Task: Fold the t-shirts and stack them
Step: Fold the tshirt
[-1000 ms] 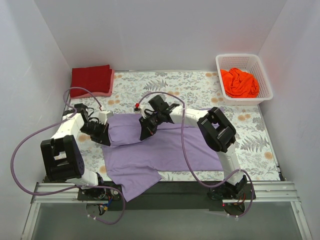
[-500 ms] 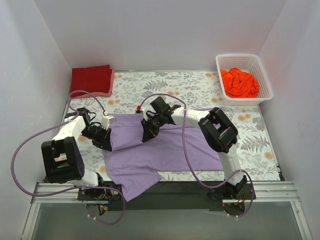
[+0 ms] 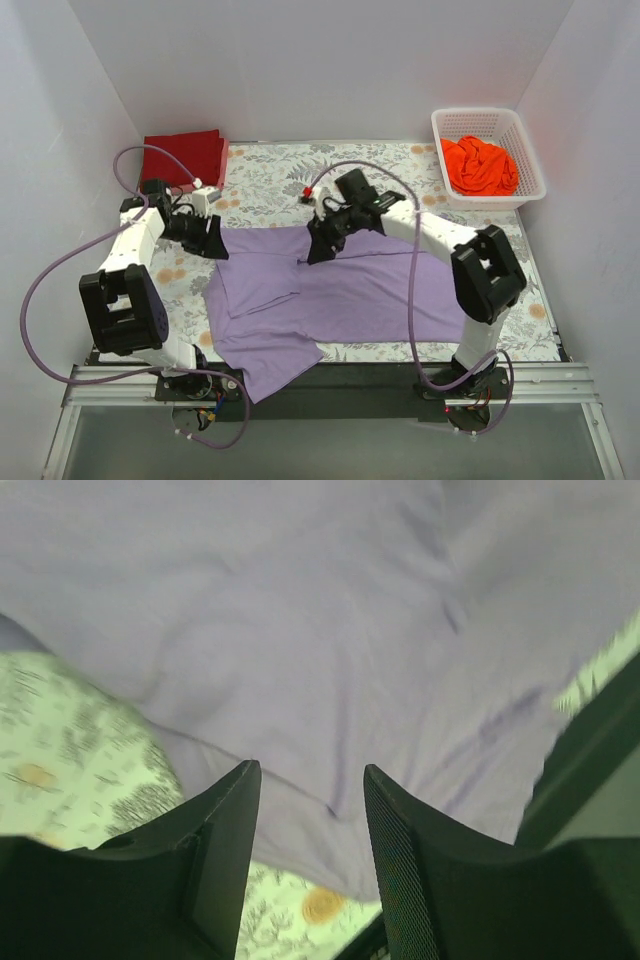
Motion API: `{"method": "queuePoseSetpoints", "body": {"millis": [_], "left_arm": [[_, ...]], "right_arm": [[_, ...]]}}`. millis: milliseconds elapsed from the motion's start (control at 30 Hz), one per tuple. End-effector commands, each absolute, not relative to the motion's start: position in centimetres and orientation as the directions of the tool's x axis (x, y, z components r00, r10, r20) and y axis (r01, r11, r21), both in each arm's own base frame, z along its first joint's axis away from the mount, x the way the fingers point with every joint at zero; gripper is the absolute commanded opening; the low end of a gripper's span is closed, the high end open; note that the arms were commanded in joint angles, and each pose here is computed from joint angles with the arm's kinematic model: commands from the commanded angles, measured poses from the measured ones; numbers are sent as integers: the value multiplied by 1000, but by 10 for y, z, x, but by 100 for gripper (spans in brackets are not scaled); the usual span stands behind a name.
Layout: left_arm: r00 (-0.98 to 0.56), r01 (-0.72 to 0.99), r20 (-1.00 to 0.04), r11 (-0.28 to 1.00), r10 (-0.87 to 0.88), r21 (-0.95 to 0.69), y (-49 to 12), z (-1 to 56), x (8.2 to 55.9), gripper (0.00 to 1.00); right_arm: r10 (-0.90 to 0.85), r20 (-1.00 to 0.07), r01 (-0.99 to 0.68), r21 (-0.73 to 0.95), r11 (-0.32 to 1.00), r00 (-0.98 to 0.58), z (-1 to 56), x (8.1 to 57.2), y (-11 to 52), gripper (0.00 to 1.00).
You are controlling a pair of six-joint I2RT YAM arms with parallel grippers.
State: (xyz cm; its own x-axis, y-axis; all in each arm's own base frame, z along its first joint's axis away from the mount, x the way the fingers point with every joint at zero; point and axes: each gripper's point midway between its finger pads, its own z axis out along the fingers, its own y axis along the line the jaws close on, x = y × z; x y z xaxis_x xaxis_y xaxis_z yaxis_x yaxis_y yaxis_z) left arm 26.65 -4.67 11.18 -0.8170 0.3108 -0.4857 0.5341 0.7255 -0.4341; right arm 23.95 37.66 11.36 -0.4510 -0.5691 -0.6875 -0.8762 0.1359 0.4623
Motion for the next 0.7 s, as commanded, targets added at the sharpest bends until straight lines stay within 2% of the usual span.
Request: {"method": "queuePoseSetpoints", "body": {"millis": [0, 167, 333, 667], "left_arm": [[-818, 421, -563, 788, 115, -450, -46, 128, 326, 45], [-828, 308, -561, 835, 0, -455, -38, 117, 366, 45], [-866, 196, -500, 899, -30, -393, -39, 84, 381, 44], [-928, 32, -368, 970, -60, -240, -13, 22, 384, 44]], "right_arm": [[-546, -707, -893, 360, 269, -449, 130, 285, 320, 50], [-537, -631, -817, 312, 485, -560, 110, 327, 235, 45], [-532, -561, -724, 191, 663, -635, 89, 363, 154, 40], [-561, -393, -618, 26, 786, -729, 39, 387, 69, 36]]}}
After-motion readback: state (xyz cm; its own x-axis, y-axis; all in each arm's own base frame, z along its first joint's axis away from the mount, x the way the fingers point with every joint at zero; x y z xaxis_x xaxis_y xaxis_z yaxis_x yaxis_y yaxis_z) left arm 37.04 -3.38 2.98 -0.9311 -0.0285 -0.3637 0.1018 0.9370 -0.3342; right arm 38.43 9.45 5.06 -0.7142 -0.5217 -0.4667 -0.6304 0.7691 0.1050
